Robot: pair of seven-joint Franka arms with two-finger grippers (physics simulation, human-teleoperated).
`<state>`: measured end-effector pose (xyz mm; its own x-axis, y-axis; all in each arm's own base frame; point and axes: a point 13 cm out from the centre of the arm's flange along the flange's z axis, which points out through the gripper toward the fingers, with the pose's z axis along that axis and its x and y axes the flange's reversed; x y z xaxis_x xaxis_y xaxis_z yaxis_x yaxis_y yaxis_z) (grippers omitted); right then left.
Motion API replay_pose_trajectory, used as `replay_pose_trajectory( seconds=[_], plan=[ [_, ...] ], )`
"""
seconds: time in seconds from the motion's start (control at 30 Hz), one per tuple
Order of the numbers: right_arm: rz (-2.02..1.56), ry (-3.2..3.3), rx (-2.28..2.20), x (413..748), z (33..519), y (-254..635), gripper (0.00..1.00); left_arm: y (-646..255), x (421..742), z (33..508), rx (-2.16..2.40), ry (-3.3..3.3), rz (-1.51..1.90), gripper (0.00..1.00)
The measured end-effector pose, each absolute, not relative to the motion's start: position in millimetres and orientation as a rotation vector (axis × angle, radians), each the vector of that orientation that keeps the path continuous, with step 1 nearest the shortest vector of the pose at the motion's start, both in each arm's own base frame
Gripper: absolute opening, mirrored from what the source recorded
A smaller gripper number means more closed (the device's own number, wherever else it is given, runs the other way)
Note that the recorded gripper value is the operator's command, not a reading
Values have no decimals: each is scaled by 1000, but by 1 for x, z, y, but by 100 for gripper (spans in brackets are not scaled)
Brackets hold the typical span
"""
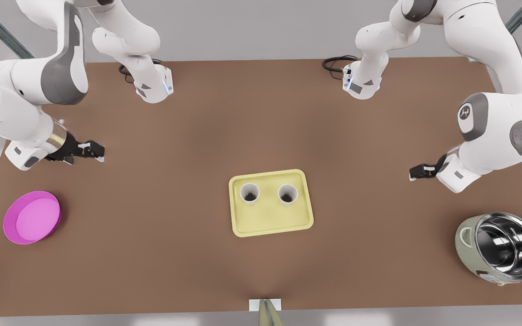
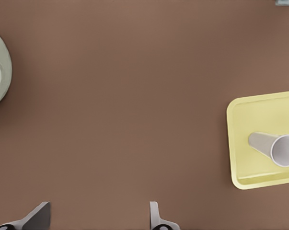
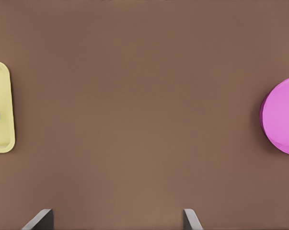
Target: Use the left arm to pick up the white IKEA cup from the tray and place it on the middle-left position; use the right arm to pick up the white IKEA cup from the tray and place it on the middle-right position
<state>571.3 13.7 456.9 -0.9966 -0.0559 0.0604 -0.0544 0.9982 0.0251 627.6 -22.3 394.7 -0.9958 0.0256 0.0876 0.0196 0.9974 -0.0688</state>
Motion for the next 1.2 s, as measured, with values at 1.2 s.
replay_pose_trajectory(
  seconds=[1.2],
  plan=[
    [-40, -3008, 325, 581, 113, 438, 90, 7, 642, 395, -48, -3098, 70, 100]
  ],
)
